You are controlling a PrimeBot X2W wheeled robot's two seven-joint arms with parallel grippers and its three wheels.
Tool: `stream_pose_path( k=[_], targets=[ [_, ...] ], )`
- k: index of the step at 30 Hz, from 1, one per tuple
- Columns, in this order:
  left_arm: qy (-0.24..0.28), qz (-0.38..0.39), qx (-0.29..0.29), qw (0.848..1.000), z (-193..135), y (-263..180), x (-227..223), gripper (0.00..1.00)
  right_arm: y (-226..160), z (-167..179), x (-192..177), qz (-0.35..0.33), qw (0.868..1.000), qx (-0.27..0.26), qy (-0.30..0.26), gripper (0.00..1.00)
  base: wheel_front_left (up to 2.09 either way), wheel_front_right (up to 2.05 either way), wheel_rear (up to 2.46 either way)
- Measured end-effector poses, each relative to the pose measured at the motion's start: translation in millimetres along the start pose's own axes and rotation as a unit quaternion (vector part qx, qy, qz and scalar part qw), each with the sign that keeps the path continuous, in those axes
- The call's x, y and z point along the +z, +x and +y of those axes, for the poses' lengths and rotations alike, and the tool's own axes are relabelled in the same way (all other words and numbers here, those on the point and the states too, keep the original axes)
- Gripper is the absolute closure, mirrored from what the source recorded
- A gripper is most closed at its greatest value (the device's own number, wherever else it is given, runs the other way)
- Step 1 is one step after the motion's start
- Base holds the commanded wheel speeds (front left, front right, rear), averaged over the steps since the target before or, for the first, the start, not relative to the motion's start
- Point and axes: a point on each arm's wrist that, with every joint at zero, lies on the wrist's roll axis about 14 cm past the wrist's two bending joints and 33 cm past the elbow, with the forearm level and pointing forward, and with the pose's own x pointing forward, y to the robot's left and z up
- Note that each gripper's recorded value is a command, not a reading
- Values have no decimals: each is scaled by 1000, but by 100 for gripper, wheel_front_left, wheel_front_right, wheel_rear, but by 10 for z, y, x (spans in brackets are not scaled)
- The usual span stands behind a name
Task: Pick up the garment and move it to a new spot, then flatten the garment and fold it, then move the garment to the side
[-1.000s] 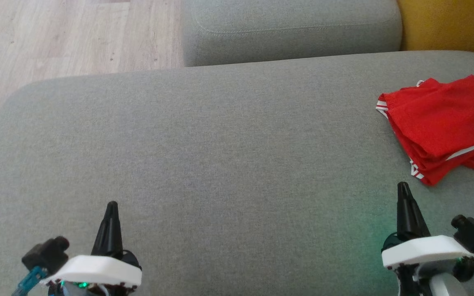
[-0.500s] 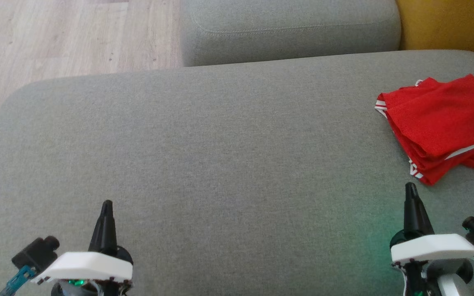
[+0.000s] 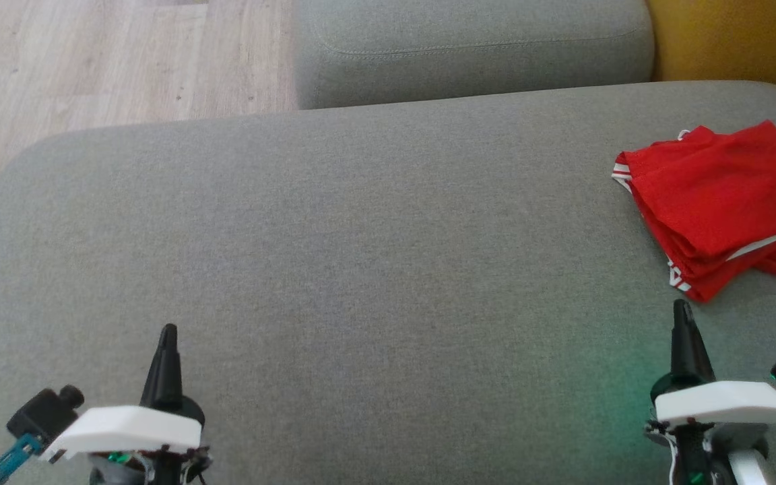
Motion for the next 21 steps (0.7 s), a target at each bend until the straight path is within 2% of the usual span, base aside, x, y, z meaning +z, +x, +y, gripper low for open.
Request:
stream_pose_path(
  k=[21],
  targets=[
    [-98,12,5,995,29,61,14,100,40,-13,107,-8,994,-5,106,100,0,0,0]
  ],
)
